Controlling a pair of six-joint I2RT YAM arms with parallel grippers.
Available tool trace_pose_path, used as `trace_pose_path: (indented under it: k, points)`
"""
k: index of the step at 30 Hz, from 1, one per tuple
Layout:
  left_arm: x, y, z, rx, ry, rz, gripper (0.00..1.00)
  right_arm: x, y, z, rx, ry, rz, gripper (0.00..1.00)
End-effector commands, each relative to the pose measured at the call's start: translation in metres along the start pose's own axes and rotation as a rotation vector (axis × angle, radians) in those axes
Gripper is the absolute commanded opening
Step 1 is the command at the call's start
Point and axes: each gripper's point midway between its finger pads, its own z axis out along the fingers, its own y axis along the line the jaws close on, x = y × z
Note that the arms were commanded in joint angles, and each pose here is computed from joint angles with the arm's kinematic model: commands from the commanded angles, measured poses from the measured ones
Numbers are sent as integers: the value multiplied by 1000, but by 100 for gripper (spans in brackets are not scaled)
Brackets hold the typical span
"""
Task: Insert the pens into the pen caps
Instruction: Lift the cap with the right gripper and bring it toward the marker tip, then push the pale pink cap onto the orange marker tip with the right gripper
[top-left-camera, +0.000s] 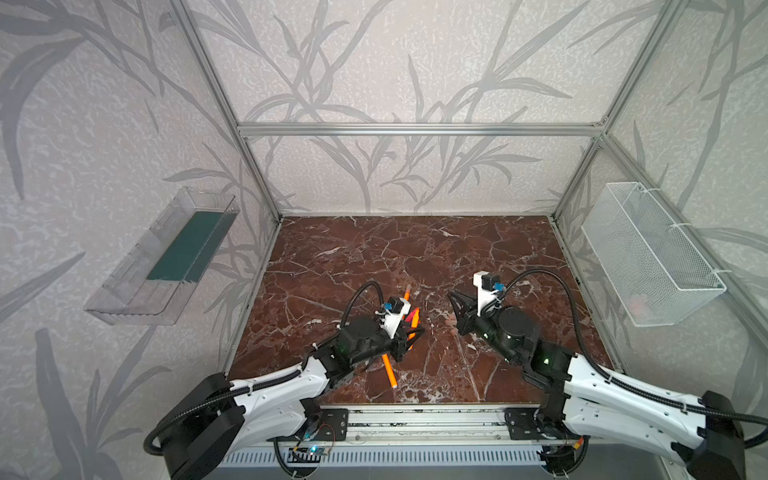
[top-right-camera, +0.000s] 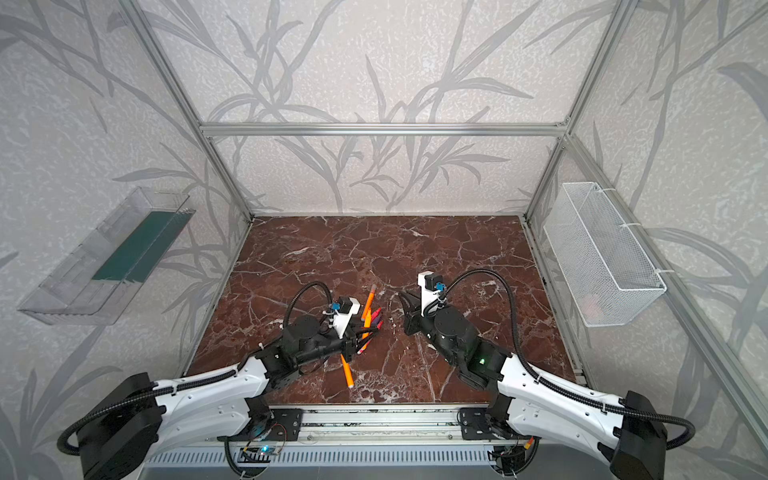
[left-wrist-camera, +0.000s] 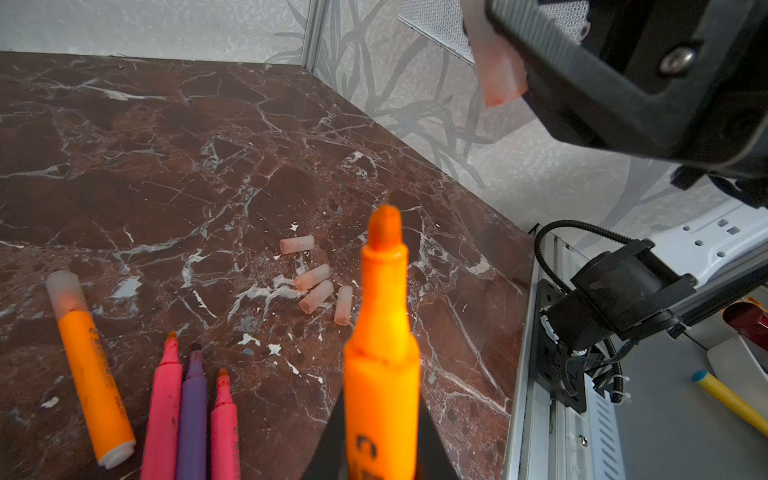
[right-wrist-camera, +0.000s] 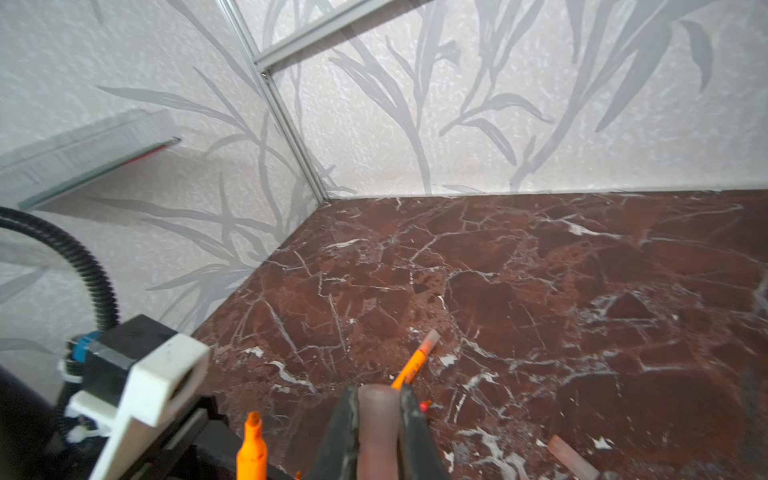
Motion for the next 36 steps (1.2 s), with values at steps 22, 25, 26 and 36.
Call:
trace_pose_path:
  k: [22,25,26,36]
  points:
    - [-25,-13,27,36,-39,30,0,-40,64,18,-256,-66,51,0]
    - [-26,-13,30,37,-38,26,0,-36,64,22,-255,-60,49,0]
    - [-26,-13,31,38,-38,25,0,-34,64,24,-256,-58,49,0]
    - [-29,-11,32,22,-53,19,0,-29,63,29,-256,-81,54,0]
